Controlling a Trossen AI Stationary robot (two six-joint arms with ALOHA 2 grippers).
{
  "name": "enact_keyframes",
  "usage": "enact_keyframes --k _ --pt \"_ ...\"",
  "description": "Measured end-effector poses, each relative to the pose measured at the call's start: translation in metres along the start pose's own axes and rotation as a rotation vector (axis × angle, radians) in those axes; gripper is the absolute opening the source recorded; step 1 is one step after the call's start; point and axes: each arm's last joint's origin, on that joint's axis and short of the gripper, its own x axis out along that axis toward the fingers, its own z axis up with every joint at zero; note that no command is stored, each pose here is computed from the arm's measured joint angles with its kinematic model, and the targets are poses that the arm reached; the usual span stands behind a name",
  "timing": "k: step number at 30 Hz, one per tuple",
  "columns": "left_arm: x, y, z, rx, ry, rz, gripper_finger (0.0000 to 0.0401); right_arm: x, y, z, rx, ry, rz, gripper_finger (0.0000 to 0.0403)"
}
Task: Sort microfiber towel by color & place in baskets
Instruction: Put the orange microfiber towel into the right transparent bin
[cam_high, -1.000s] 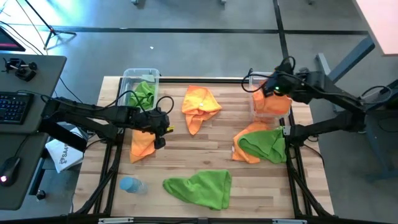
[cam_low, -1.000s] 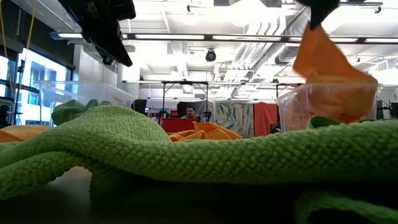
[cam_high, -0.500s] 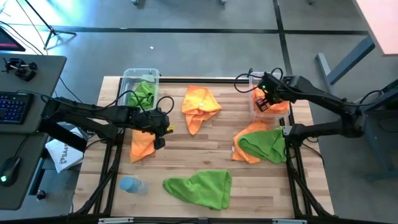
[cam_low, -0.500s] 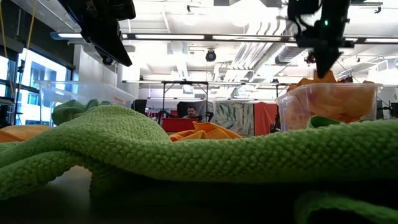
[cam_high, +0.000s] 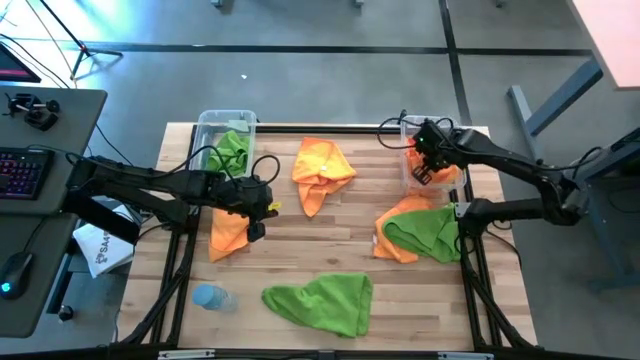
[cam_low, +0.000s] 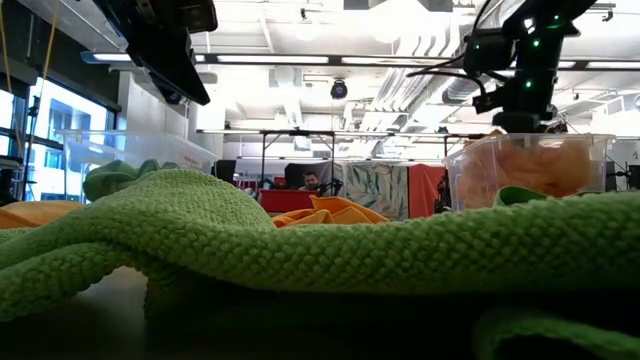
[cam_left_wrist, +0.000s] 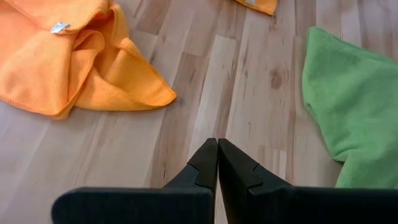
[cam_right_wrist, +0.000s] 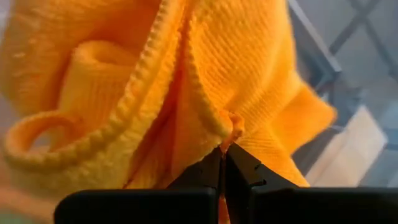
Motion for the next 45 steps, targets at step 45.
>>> enact_keyframes --k 45 --pt "0.000 0.000 0.000 -0.093 -0.001 0.000 0.0000 -0.061 -0.042 0.031 0.157 -0.042 0.140 0.0118"
